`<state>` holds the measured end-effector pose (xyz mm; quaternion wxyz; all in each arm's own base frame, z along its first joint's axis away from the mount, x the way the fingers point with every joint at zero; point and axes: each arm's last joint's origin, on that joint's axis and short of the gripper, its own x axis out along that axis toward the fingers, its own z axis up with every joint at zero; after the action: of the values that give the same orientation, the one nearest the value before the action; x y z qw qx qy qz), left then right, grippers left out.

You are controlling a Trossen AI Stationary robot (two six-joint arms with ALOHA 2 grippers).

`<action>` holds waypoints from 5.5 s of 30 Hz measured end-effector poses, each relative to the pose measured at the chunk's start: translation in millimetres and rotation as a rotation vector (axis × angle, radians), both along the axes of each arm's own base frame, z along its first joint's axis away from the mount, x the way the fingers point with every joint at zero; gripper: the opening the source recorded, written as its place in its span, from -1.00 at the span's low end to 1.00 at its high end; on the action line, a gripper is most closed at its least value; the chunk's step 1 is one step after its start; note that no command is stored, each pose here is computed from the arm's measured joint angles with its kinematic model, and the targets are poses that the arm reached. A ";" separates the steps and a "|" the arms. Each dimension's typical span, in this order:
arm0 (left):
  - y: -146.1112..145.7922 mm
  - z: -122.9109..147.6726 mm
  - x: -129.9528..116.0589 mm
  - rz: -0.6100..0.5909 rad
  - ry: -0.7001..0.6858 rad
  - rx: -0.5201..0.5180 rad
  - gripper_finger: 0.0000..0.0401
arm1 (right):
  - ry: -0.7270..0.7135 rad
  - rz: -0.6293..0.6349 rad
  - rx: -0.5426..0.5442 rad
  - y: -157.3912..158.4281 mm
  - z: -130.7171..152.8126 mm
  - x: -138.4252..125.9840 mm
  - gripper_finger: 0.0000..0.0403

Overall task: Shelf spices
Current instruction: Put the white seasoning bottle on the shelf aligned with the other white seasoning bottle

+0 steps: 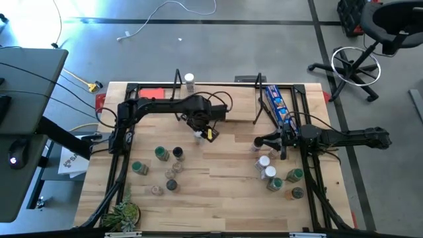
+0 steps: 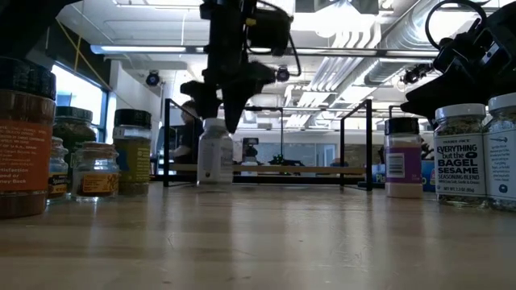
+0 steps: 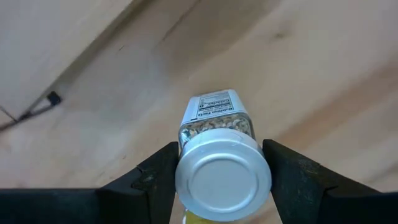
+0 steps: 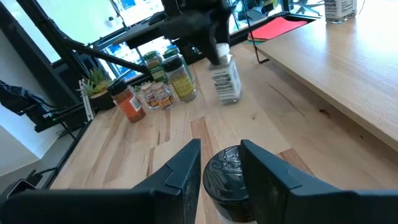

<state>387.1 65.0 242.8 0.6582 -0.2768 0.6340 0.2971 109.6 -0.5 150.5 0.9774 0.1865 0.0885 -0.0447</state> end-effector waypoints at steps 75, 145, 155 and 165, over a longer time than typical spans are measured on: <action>168.2 22.9 -37.3 -0.988 0.285 0.115 0.23 | -0.001 0.000 0.000 0.0 0.1 0.0 -0.47; 147.0 38.6 -21.7 -0.956 0.299 0.292 0.43 | -0.001 0.000 0.000 0.0 0.1 -0.1 -0.47; 114.9 109.1 -44.4 -0.877 0.120 0.463 0.38 | -0.001 0.000 0.000 0.0 0.1 -0.1 -0.47; 160.6 93.3 -74.4 -0.570 0.123 0.295 -0.05 | -0.001 0.000 0.000 0.0 0.1 -0.1 -0.47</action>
<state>312.7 225.6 336.2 0.7082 0.0286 0.6748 0.2057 109.5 -0.5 150.6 0.9775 0.1865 0.0880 -0.0444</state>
